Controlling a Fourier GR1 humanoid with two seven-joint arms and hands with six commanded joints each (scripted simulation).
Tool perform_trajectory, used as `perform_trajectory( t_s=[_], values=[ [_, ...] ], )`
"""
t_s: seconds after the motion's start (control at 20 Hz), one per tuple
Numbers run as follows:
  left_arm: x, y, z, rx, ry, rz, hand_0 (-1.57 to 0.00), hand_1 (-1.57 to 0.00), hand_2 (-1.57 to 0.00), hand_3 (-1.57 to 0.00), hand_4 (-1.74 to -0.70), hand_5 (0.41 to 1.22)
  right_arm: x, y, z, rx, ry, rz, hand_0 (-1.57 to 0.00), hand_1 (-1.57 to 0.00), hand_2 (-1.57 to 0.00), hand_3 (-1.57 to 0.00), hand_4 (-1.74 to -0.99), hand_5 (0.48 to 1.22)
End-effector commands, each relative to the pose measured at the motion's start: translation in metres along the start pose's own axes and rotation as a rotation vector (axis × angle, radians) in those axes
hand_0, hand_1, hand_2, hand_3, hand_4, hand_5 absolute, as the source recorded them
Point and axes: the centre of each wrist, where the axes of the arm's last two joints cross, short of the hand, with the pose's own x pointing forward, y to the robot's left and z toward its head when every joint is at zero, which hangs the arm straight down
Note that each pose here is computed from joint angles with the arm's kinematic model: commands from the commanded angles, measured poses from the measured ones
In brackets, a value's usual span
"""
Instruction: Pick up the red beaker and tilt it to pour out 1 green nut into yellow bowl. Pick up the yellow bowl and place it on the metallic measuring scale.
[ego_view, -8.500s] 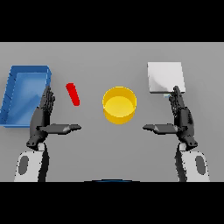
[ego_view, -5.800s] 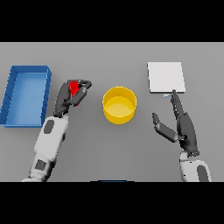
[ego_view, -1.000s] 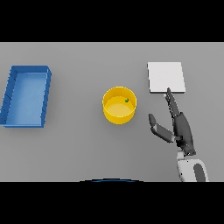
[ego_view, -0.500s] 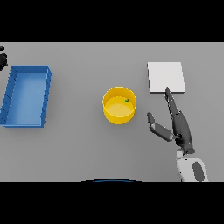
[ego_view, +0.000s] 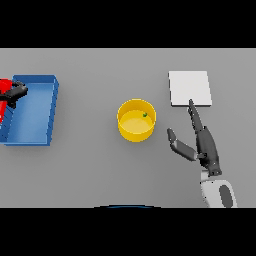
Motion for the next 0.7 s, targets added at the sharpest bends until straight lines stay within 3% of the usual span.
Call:
perform_trajectory(
  t_s=[0.0,0.1,0.25,0.4,0.65],
  values=[
    [-0.002,0.003,0.002,-0.038,-0.039,-0.031,-1.5,-1.38,-1.31,-1.1,-1.15,0.74,-0.002,-0.001,-0.001,0.001,0.02,0.001,0.0,0.0,0.0,0.0,-1.159,0.669],
    [-0.007,0.009,0.006,-0.131,-0.072,-0.04,-1.0,-0.88,-0.84,-0.71,-0.93,0.697,-0.003,0.0,0.002,0.005,0.009,0.0,0.0,0.0,0.0,0.0,-1.162,0.671],
    [-0.013,0.009,0.009,-0.172,-0.052,-0.115,-0.51,-0.45,-0.43,-0.36,-0.78,0.656,-0.003,-0.002,0.001,-0.001,-0.004,-0.002,0.0,0.0,0.0,0.0,-1.147,0.68],
    [-0.008,0.007,0.004,-0.146,-0.062,-0.15,-0.26,-0.23,-0.22,-0.18,-0.74,0.648,0.0,0.0,0.001,0.011,-0.01,0.0,0.0,0.0,0.0,0.0,-1.156,0.69],
    [-0.01,0.0,-0.003,-0.093,-0.075,-0.158,-0.09,-0.07,-0.07,-0.06,-0.7,0.653,0.001,-0.001,0.0,-0.001,0.018,0.021,0.0,0.0,0.0,0.0,-1.178,0.679]
  ],
)
